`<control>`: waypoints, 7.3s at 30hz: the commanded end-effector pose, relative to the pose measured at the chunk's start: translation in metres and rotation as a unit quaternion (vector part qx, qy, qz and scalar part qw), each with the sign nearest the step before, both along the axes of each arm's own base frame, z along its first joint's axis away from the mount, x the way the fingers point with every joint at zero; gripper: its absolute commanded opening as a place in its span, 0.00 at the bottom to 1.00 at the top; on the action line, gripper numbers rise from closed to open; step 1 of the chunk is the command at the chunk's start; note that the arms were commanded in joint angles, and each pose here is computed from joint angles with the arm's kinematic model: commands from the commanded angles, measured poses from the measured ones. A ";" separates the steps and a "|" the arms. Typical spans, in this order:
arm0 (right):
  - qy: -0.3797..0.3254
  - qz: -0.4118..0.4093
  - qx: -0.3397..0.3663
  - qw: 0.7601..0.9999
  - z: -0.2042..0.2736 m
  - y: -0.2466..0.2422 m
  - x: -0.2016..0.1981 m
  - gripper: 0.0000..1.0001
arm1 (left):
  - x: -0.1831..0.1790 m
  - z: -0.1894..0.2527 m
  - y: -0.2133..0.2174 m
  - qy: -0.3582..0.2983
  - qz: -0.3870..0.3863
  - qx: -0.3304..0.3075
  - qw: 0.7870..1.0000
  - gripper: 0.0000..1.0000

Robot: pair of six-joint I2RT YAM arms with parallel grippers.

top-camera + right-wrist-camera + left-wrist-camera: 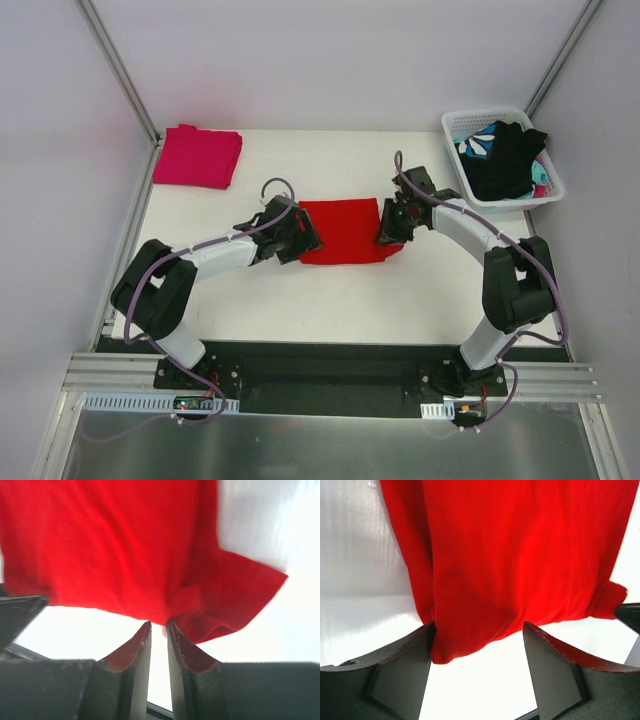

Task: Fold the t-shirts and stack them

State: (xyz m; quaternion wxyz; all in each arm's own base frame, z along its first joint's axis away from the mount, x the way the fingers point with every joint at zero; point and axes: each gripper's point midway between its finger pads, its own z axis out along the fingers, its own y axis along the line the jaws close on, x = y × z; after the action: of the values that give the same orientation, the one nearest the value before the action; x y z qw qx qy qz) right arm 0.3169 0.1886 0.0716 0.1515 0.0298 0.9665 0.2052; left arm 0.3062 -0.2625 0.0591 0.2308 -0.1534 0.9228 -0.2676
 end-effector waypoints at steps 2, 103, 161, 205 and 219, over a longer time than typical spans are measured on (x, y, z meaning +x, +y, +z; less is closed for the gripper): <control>-0.061 0.026 0.018 0.998 0.061 0.022 0.010 0.21 | -0.003 0.020 -0.002 -0.023 0.010 -0.006 1.000 0.69; -0.021 0.002 -0.083 0.996 0.012 -0.034 -0.002 0.01 | 0.001 0.050 0.004 -0.007 -0.029 0.035 0.999 0.69; -0.026 0.081 0.049 0.995 0.053 -0.008 -0.066 0.22 | 0.337 0.044 0.316 -0.131 0.276 -0.015 0.952 0.73; -0.060 0.091 0.080 0.991 0.119 -0.007 -0.110 0.21 | 0.022 -0.036 0.170 0.094 0.274 0.086 0.953 0.69; -0.057 0.072 0.070 0.993 0.102 -0.018 -0.126 0.22 | -0.005 -0.019 0.152 0.065 0.264 0.104 0.957 0.70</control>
State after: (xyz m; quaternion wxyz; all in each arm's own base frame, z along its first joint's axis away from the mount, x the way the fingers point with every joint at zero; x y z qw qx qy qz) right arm 0.1927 0.1725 0.1749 0.1877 -0.0504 0.9372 0.2897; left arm 0.3273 -0.1220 0.0337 0.2549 -0.3819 0.8806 -0.1171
